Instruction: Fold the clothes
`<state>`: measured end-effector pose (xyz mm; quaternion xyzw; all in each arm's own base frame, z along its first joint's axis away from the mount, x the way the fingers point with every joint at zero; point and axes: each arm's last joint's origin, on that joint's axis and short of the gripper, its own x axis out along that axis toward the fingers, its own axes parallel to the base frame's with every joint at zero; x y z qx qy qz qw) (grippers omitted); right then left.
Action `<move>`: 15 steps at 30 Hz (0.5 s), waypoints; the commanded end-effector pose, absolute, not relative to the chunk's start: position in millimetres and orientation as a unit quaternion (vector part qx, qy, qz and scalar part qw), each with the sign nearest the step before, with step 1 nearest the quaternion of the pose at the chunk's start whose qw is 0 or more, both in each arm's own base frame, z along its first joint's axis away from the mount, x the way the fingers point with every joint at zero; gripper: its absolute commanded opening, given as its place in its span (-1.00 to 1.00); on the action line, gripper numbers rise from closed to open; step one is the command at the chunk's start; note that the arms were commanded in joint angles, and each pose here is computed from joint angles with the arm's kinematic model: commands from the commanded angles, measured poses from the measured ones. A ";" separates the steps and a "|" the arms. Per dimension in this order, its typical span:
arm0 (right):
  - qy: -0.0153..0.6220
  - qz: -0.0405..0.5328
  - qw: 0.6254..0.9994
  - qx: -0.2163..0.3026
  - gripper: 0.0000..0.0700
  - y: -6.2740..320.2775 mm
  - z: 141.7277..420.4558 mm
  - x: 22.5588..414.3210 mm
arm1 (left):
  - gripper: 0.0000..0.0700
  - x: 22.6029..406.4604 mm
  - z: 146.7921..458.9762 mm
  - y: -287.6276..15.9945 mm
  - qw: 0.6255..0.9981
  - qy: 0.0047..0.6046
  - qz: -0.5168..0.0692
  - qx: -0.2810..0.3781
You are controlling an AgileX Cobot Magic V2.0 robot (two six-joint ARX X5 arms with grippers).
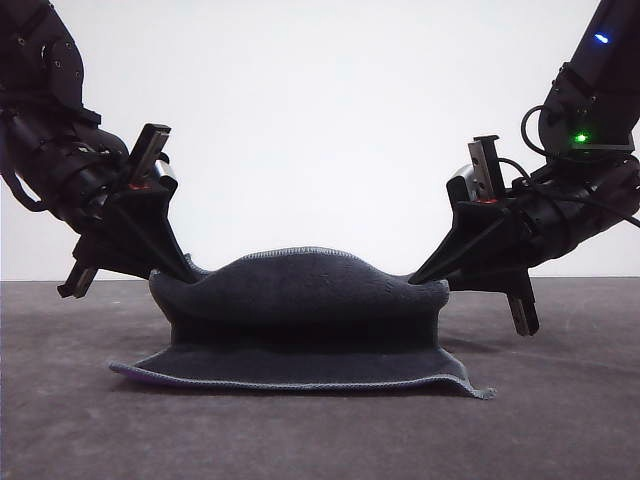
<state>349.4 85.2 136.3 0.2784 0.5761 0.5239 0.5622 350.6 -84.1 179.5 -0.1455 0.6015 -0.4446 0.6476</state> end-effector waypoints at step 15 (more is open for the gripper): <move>0.584 0.535 0.546 0.272 -0.10 90.0 130.7 345.4 | -0.08 347.2 181.3 -84.9 0.628 0.619 -0.448 -0.149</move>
